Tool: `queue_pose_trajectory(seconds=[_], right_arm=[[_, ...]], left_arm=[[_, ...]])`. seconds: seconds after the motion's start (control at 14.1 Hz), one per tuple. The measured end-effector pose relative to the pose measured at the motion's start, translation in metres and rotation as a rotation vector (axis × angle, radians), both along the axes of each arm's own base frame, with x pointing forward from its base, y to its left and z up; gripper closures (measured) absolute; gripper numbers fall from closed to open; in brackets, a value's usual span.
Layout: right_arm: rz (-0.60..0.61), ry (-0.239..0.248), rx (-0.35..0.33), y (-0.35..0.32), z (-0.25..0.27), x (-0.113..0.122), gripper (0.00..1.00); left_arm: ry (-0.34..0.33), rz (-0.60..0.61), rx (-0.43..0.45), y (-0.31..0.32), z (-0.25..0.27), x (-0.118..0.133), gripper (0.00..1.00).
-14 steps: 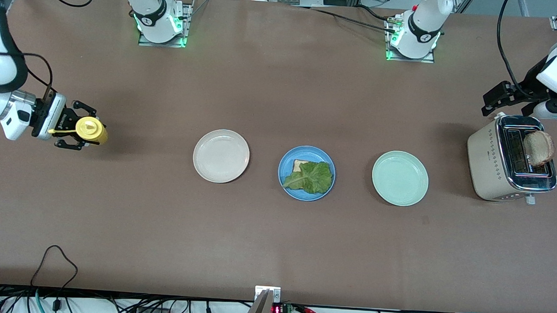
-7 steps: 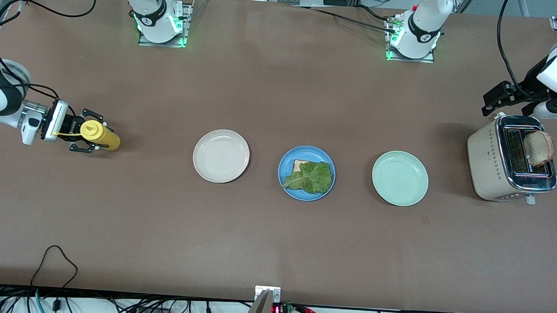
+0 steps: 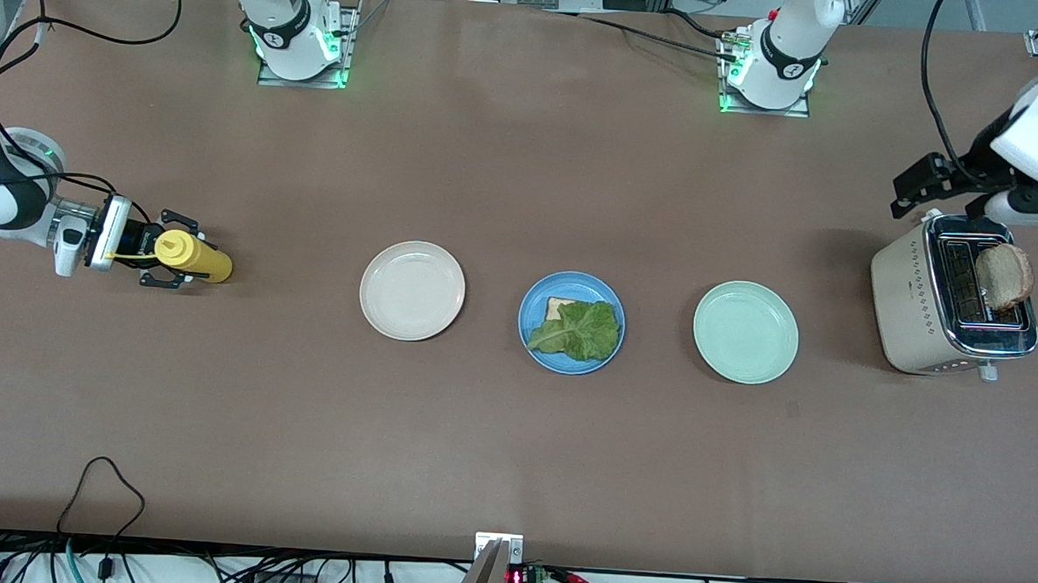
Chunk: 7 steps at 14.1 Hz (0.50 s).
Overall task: Make sandwich in blue plate with both arms
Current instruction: 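Return the bottle with the right gripper and set it down, then release the bottle with the right gripper while the left gripper grasps bread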
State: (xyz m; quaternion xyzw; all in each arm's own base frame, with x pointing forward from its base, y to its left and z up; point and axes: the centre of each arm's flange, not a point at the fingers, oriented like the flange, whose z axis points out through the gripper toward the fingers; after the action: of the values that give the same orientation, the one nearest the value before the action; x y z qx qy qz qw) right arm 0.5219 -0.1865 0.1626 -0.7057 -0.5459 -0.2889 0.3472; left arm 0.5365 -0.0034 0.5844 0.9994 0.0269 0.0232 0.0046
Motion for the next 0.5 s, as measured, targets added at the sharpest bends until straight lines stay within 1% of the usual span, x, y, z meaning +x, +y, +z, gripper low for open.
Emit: queue_pose_trajectory(seconds=[0.07, 0.14, 0.21, 0.28, 0.35, 0.42, 0.5], right_arm=[[0.000, -0.001, 0.001, 0.000, 0.000, 0.000, 0.48], [0.000, -0.001, 0.001, 0.000, 0.000, 0.000, 0.47], [0.000, -0.001, 0.002, 0.000, 0.000, 0.001, 0.47], [-0.002, -0.001, 0.003, 0.000, 0.000, 0.001, 0.41], [-0.003, -0.001, 0.005, 0.000, 0.000, 0.001, 0.33], [-0.004, -0.001, 0.009, 0.000, 0.000, 0.000, 0.25], [-0.005, 0.000, 0.011, 0.000, 0.001, 0.000, 0.13]], left_arm=[[0.016, 0.026, -0.001, 0.015, -0.010, 0.010, 0.00], [0.036, 0.063, -0.003, 0.037, -0.022, 0.020, 0.00], [0.057, 0.104, -0.005, 0.070, -0.036, 0.028, 0.00], [0.077, 0.129, -0.009, 0.107, -0.049, 0.033, 0.00], [0.095, 0.144, -0.015, 0.149, -0.063, 0.036, 0.00], [0.107, 0.153, -0.021, 0.188, -0.075, 0.036, 0.00], [0.116, 0.162, -0.028, 0.224, -0.087, 0.036, 0.00]])
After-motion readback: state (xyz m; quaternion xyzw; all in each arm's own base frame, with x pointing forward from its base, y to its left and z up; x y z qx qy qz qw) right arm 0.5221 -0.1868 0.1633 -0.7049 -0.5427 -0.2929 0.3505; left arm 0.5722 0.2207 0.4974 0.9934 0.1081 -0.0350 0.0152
